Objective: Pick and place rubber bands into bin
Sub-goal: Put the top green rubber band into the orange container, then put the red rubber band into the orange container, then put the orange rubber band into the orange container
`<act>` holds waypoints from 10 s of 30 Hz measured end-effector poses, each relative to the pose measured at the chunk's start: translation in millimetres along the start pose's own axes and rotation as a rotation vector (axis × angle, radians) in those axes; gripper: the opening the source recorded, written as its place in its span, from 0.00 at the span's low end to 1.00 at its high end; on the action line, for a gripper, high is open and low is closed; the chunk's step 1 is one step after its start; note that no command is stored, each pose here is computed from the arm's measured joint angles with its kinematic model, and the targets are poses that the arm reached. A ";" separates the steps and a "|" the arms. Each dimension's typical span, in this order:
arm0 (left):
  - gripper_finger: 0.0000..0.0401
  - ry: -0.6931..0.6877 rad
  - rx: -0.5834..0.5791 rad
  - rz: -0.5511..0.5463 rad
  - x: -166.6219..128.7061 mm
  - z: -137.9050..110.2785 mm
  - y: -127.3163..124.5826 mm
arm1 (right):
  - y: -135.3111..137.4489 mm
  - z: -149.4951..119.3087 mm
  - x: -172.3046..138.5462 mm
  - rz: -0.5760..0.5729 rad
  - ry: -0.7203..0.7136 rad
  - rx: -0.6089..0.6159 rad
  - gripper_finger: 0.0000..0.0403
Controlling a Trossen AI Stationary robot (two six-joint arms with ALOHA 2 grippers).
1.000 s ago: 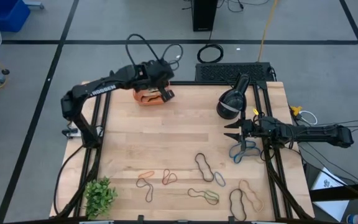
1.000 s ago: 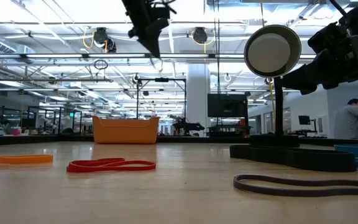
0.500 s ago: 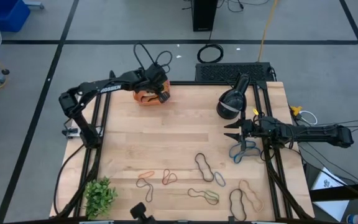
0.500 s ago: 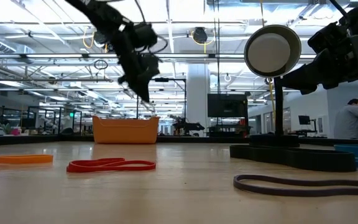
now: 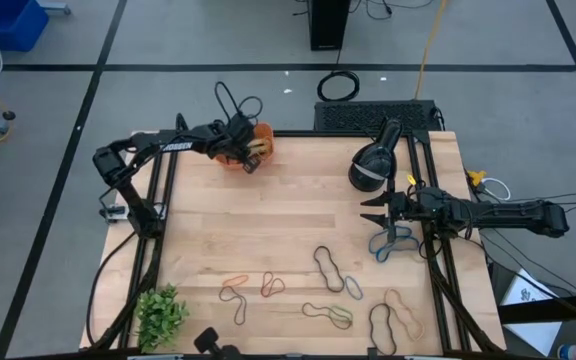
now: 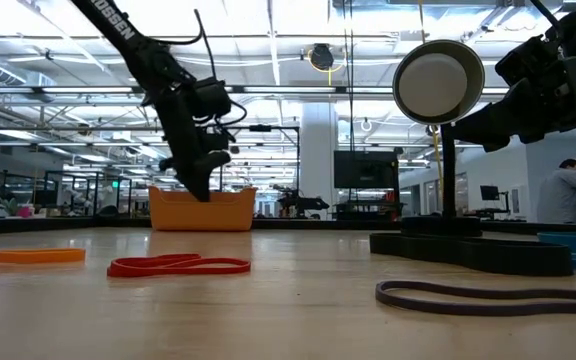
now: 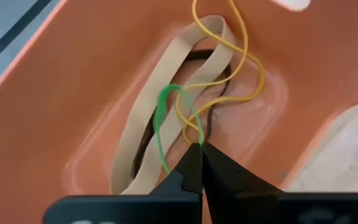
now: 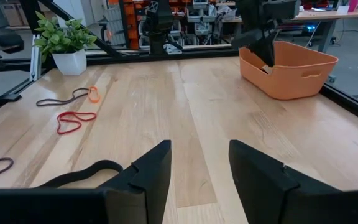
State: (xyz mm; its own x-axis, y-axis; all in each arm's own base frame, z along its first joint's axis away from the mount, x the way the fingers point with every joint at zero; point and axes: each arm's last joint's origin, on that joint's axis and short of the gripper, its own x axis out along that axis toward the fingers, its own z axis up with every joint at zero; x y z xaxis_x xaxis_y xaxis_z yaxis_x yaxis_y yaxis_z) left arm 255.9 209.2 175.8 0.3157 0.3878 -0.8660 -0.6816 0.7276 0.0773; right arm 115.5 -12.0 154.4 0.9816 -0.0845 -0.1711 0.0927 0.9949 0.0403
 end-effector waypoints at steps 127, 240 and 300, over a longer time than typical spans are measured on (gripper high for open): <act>0.01 0.045 0.938 -0.702 -108.8 -148.8 -298.0 | 0.1 4.0 1.3 0.002 -0.039 0.050 0.38; 0.51 -0.405 0.465 -0.458 -227.4 -44.0 -109.9 | 0.5 10.3 0.8 0.009 -0.105 0.020 0.38; 0.51 0.434 0.317 -0.235 -100.6 -199.0 -289.1 | 0.3 11.1 0.8 -0.003 -0.113 -0.063 0.38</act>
State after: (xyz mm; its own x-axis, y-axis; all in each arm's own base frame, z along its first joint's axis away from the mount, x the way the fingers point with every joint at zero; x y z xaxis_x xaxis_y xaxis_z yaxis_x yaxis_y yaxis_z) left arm 289.9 -152.8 142.3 0.0896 -0.0229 -0.9957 -0.3738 0.9259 -0.0550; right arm 118.2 -12.4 165.2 0.9942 -0.0897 -0.0590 0.0885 0.9958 -0.0223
